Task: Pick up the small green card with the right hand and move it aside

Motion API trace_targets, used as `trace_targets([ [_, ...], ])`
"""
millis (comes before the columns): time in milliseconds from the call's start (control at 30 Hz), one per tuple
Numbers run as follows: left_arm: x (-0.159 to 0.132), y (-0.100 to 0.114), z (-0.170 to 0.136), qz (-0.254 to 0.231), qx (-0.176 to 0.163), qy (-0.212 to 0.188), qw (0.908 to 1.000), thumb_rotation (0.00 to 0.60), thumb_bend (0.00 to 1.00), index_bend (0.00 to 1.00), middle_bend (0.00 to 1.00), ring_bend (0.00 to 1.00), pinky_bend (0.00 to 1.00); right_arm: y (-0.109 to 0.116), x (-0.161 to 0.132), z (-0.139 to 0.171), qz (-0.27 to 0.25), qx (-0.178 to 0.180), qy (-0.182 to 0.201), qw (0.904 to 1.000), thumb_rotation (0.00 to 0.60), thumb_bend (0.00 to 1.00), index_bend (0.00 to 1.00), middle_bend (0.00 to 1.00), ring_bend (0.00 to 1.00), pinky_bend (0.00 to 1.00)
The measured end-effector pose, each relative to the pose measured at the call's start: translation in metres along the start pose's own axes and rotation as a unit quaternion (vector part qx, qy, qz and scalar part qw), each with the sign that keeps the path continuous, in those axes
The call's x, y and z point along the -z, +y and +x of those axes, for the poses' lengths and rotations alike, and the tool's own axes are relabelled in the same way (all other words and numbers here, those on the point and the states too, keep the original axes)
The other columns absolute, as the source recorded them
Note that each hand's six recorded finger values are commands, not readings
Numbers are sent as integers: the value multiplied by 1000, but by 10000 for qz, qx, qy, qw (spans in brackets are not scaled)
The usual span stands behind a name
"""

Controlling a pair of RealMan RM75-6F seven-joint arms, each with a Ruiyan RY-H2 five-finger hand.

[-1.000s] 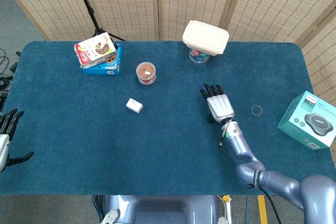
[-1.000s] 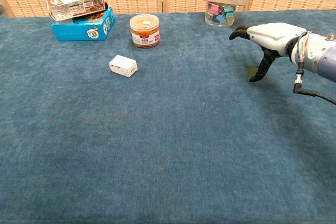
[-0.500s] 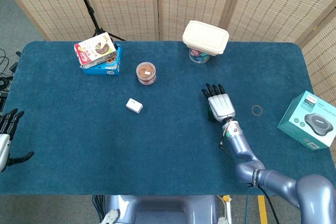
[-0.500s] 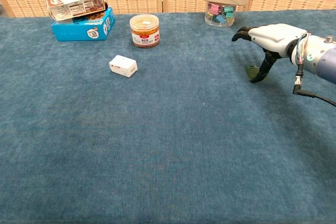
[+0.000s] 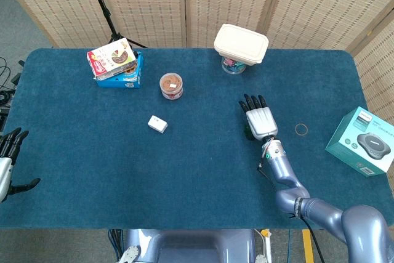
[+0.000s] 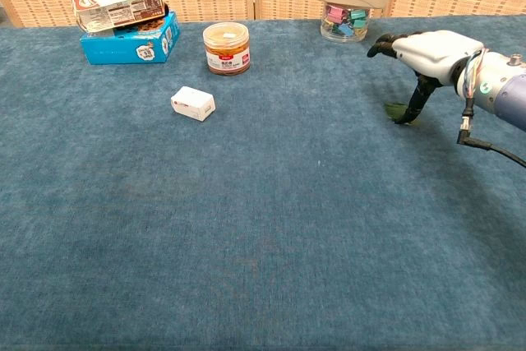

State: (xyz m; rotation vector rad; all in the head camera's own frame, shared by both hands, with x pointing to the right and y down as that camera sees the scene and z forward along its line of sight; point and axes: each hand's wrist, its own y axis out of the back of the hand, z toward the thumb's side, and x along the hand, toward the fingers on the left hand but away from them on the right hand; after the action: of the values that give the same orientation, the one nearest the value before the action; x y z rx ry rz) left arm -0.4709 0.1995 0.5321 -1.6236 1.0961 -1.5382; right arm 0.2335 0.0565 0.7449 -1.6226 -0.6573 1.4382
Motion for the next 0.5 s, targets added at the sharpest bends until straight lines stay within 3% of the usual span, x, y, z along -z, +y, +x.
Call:
trace_targets([
  [300, 0, 0, -1, 4, 2, -15, 10000, 600, 0, 0, 0, 0, 0, 6, 2, -1, 20, 224, -46, 9997, 600, 0, 164, 0, 0, 0],
  [500, 0, 0, -2, 2, -9, -20, 10000, 600, 0, 0, 0, 0, 0, 4, -1, 3, -58, 134, 65, 9999, 600, 0, 283, 0, 0, 0],
])
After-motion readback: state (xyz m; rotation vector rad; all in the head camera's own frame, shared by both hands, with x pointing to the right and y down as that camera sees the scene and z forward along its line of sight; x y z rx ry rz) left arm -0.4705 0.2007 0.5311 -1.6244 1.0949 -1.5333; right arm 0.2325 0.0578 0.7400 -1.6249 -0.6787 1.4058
